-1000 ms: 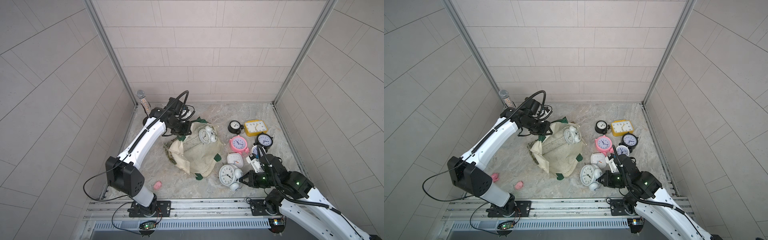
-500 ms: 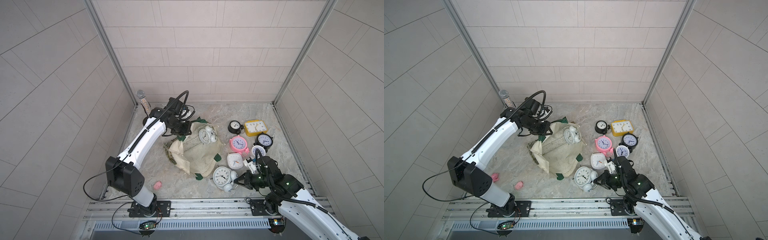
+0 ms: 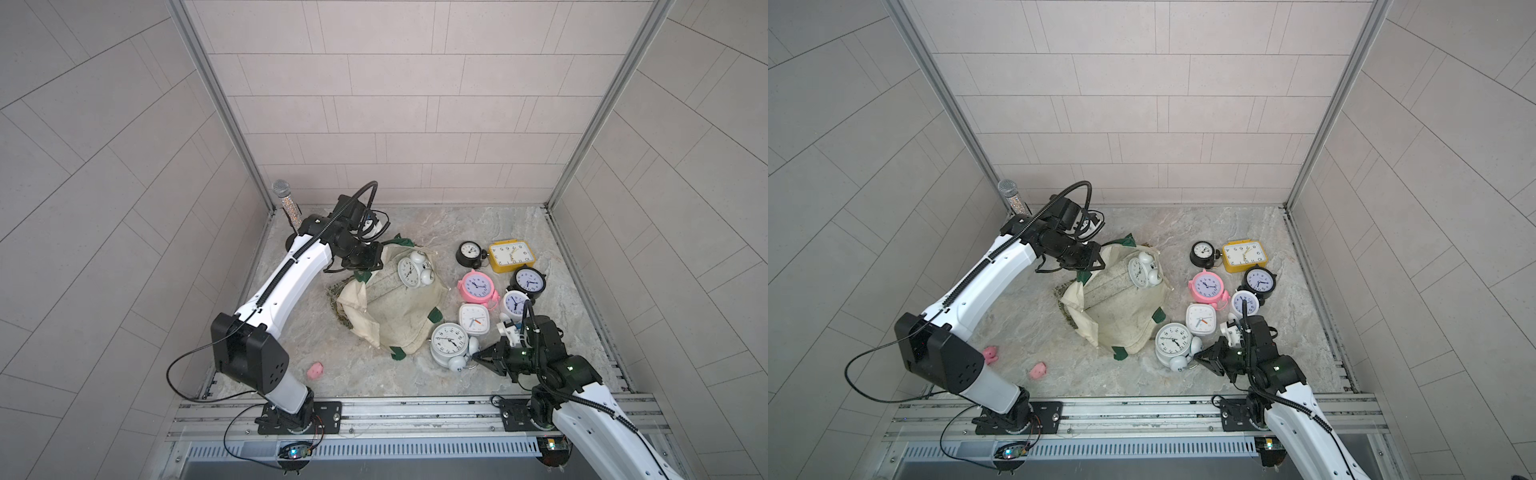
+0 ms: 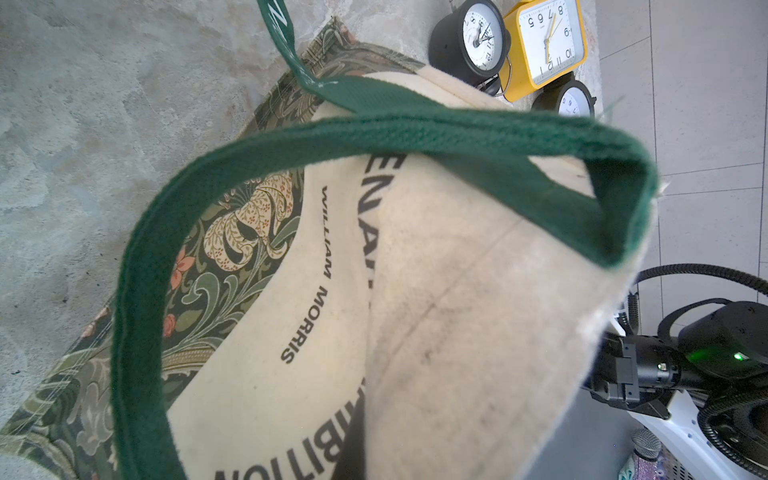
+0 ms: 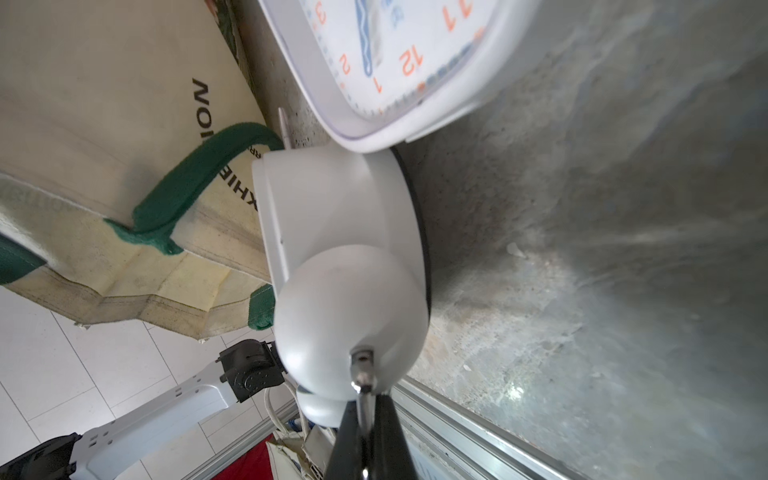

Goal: Take the alarm clock out of the canvas bag
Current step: Place the alarm at the center of the board.

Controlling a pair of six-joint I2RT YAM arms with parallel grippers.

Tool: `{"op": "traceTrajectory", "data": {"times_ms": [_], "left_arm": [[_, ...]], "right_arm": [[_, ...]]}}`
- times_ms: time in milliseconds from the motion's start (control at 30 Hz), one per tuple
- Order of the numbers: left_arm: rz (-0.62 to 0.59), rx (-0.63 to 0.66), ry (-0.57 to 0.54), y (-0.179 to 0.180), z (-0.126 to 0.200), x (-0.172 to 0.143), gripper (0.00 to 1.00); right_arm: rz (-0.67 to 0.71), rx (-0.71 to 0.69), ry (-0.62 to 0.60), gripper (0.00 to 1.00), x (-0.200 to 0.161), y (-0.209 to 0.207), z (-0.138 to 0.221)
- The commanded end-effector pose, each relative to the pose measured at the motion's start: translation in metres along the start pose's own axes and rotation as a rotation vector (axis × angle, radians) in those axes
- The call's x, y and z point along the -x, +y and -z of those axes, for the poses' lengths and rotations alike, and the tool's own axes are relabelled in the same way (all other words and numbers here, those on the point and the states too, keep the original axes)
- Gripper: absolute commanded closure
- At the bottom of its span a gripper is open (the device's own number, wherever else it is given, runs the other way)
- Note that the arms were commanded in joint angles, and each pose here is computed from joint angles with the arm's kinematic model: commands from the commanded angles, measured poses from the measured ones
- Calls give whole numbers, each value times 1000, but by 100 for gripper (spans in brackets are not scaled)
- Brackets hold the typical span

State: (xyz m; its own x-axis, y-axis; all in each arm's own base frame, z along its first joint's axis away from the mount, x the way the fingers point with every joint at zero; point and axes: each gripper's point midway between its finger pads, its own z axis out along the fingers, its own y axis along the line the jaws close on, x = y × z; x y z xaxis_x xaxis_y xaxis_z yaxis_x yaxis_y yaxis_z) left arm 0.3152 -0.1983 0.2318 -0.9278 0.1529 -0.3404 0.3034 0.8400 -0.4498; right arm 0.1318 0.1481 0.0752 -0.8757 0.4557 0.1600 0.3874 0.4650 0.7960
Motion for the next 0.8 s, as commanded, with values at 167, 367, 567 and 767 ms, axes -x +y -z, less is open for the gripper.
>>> {"op": "traceTrajectory", "data": {"times_ms": [167,367,567,767], "left_arm": [[-5,6,27,1,-2,-4,100],[-9,7,28,1,-2,-4,100],[-7,6,30,1,-3,-4,100],[-4,4,34,1,-4,-4,100]], "right_arm": [[25,-50,-70,100,29,-12,1],[32,-102,-100,100,46,-22,4],[27,-130,-129,100,60,-28,7],[30,-148,-184,99,74,-29,11]]}}
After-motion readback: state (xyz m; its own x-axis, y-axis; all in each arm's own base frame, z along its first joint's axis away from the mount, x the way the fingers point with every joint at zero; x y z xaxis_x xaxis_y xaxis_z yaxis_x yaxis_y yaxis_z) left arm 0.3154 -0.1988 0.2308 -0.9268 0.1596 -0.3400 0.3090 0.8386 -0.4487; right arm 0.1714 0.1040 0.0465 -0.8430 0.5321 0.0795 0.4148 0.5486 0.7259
